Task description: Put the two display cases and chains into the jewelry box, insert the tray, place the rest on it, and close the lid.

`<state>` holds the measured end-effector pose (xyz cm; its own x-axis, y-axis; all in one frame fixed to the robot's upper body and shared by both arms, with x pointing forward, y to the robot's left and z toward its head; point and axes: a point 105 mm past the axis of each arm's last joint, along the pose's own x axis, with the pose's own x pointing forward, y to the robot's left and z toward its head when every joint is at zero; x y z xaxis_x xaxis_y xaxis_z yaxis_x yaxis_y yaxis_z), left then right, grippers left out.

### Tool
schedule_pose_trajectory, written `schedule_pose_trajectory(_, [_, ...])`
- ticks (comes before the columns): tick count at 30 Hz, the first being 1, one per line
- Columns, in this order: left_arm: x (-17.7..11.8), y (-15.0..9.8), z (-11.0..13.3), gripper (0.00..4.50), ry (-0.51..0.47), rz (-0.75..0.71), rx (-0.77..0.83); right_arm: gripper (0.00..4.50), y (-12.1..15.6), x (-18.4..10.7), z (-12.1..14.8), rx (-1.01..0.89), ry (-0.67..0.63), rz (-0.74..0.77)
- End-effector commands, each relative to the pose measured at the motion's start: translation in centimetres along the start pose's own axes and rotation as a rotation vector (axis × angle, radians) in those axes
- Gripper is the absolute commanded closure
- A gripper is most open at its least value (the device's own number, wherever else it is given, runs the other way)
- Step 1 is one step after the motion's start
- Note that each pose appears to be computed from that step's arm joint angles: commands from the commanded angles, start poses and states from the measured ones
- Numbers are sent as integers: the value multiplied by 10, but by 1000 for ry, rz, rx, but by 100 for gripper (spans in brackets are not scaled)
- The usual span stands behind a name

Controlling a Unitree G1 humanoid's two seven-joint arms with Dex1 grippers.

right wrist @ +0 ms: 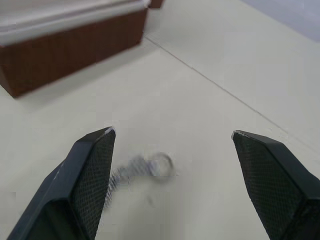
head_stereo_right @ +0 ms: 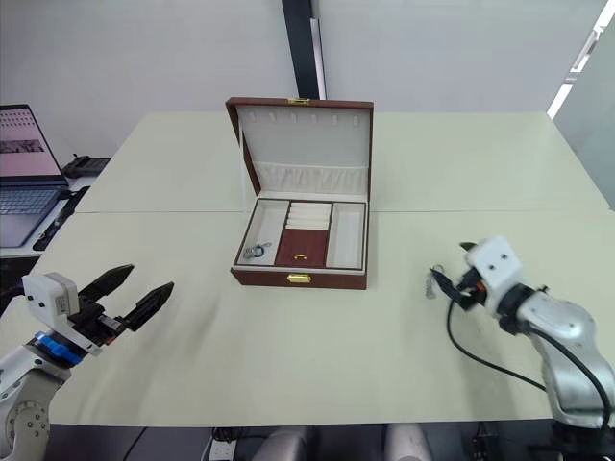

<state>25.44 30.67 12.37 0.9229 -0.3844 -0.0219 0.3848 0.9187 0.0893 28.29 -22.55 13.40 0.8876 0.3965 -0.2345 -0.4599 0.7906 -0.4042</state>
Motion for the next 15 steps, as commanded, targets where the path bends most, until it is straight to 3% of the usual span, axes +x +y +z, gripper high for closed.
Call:
schedule_pose_trajectory(1, [-6,3,3,0,10,-25,40,55,-13,-23,-10,-18,-6,-81])
schedule_pose_trajectory(6, [-8,2,-8,0,42,-41,21,55,-11,-47,-40,48,57,-130])
schedule_pose_trajectory(8, [-8,1,-8,0,50,-50,11,18,-10,-52,-47,83,72,-143])
schedule_pose_trajectory(15, [-6,-1,-7,0,63,-81,8,5,-4,-53,-46,85,67,-139])
